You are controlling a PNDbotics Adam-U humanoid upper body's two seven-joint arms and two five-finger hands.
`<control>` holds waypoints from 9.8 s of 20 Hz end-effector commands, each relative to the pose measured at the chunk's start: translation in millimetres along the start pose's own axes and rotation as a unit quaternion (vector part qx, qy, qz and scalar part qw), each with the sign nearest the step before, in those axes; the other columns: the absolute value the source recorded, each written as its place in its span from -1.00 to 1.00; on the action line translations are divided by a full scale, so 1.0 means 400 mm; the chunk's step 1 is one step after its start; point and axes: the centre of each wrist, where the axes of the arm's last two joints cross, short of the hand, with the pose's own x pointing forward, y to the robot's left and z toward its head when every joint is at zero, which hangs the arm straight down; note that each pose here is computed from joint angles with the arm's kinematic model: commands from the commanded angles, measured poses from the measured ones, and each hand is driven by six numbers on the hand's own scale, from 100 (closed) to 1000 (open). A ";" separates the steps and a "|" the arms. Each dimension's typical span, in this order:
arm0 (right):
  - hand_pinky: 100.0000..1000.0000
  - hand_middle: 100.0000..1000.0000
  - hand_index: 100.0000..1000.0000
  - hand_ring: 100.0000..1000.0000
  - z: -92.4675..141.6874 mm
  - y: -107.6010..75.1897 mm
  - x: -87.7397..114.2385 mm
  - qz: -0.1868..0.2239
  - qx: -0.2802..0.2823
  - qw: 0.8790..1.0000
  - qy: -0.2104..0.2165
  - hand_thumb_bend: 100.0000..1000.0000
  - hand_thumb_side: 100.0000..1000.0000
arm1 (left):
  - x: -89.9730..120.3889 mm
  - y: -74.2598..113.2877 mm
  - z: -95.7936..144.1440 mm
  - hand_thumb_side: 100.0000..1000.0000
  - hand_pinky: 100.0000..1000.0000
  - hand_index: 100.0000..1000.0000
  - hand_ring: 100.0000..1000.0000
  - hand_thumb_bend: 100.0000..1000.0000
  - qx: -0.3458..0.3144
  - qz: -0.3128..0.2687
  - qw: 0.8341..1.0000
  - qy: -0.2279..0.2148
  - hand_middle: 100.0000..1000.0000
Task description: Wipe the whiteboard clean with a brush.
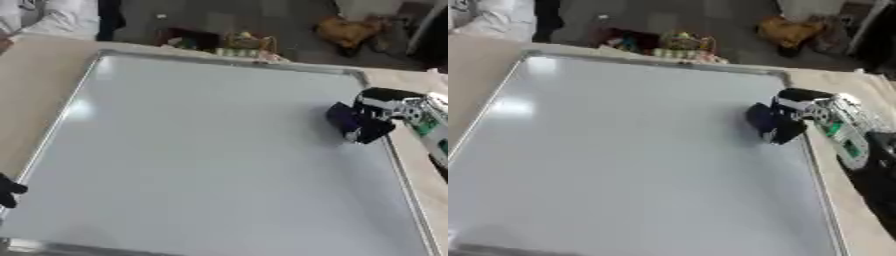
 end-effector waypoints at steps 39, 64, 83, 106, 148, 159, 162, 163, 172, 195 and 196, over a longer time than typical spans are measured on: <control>-0.15 -0.86 -0.74 -0.14 0.037 0.028 -0.028 0.124 0.019 0.992 0.004 -1.00 -0.64 | 0.013 -0.002 -0.011 0.84 0.07 -0.16 -0.42 -1.00 -0.009 -0.003 1.000 -0.014 -0.25; -0.15 -0.86 -0.75 -0.14 0.099 0.036 0.046 0.188 0.001 0.980 -0.065 -1.00 -0.63 | 0.014 -0.003 -0.009 0.84 0.07 -0.16 -0.42 -1.00 -0.009 0.001 1.000 -0.009 -0.24; -0.15 -0.85 -0.75 -0.15 0.120 0.033 0.067 0.206 -0.006 0.976 -0.075 -1.00 -0.63 | 0.012 -0.003 -0.007 0.84 0.07 -0.16 -0.42 -1.00 -0.011 0.000 1.000 -0.006 -0.24; -0.16 -0.83 -0.77 -0.16 0.071 0.020 -0.021 0.207 -0.059 0.976 0.043 -1.00 -0.60 | 0.014 -0.003 -0.010 0.85 0.07 -0.15 -0.42 -1.00 -0.014 -0.002 1.000 -0.010 -0.23; -0.18 -0.83 -0.79 -0.18 0.139 0.029 0.004 0.272 -0.054 0.961 0.006 -1.00 -0.63 | 0.014 -0.004 -0.010 0.85 0.07 -0.15 -0.41 -1.00 -0.020 -0.002 1.000 -0.006 -0.23; -0.19 -0.84 -0.79 -0.19 0.120 0.026 -0.012 0.262 -0.059 0.963 0.018 -1.00 -0.63 | 0.014 -0.006 -0.012 0.85 0.07 -0.15 -0.41 -1.00 -0.021 -0.001 1.000 -0.009 -0.22; -0.19 -0.84 -0.79 -0.20 0.123 0.028 -0.004 0.263 -0.057 0.963 0.006 -1.00 -0.63 | 0.014 -0.005 -0.012 0.85 0.07 -0.15 -0.41 -1.00 -0.021 -0.001 1.000 -0.009 -0.22; -0.20 -0.84 -0.79 -0.20 0.126 0.029 0.000 0.263 -0.057 0.963 -0.001 -1.00 -0.63 | 0.015 -0.005 -0.013 0.85 0.07 -0.15 -0.41 -1.00 -0.021 -0.001 1.000 -0.009 -0.22; -0.21 -0.85 -0.78 -0.22 0.161 0.031 0.052 0.270 -0.044 0.960 -0.060 -1.00 -0.64 | 0.016 -0.006 -0.013 0.85 0.07 -0.15 -0.41 -1.00 -0.021 -0.001 1.000 -0.008 -0.22; -0.32 -0.90 -0.73 -0.31 0.223 0.026 0.145 0.215 0.011 0.961 -0.175 -1.00 -0.63 | 0.016 -0.009 -0.013 0.85 0.07 -0.14 -0.40 -1.00 -0.024 -0.001 1.000 -0.005 -0.22; -0.33 -0.90 -0.73 -0.32 0.229 0.021 0.151 0.205 0.010 0.962 -0.181 -1.00 -0.63 | 0.016 -0.009 -0.013 0.85 0.07 -0.15 -0.40 -1.00 -0.024 0.000 1.000 -0.004 -0.22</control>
